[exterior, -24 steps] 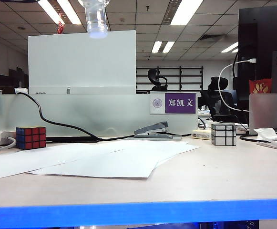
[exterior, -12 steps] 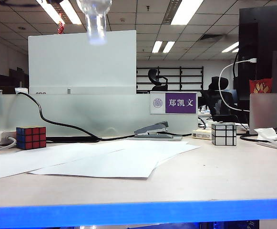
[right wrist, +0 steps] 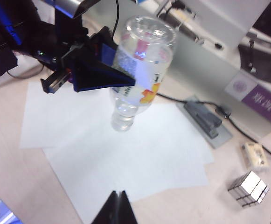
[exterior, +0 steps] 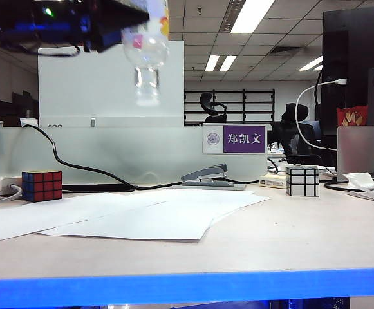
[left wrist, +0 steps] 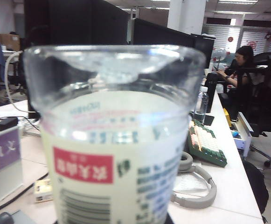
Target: Flip the plastic bottle upside down.
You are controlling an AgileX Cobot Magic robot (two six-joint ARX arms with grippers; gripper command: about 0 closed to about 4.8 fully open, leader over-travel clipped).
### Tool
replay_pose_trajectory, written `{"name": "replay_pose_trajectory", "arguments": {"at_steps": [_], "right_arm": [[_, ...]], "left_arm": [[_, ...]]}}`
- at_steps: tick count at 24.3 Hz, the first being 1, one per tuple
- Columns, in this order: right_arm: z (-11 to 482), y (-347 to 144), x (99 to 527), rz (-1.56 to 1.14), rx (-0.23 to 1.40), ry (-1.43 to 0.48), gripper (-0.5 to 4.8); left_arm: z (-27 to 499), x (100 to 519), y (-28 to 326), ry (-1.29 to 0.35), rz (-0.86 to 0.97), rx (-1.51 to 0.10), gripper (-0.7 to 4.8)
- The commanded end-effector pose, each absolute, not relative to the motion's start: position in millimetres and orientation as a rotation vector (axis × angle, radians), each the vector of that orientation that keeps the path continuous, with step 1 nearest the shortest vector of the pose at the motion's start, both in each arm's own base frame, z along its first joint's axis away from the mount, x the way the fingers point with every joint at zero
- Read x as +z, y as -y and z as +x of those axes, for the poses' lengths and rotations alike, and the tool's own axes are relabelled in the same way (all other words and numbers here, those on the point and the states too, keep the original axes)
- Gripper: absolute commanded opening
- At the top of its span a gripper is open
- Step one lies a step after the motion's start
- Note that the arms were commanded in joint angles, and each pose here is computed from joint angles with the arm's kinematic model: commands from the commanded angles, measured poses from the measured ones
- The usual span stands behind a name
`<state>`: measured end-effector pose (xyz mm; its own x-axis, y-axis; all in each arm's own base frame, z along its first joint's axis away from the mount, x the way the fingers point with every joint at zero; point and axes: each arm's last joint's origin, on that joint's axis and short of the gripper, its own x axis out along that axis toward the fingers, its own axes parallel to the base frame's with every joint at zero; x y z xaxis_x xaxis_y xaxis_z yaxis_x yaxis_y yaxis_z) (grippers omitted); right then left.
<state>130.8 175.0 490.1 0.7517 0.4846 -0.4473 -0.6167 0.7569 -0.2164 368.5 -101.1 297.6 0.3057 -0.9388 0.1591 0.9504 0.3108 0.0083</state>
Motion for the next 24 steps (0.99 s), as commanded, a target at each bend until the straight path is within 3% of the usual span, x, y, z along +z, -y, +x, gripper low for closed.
{"name": "replay_pose_trajectory", "arguments": {"at_steps": [1,18,24], "right_arm": [[132,-177,486,-0.353,0.605,-0.385,-0.08],[152,-176,470,-0.3,0.528,-0.432,-0.08],[153,-177,472,-0.28,0.53,-0.41,-0.08]], "left_arm": [[375,287,106,0.18,-0.095,-1.245,-0.06],[408,192,115,0.203,-0.136,-1.19,-0.06],[411,176,115,0.209,-0.102,-1.183,-0.06]]}}
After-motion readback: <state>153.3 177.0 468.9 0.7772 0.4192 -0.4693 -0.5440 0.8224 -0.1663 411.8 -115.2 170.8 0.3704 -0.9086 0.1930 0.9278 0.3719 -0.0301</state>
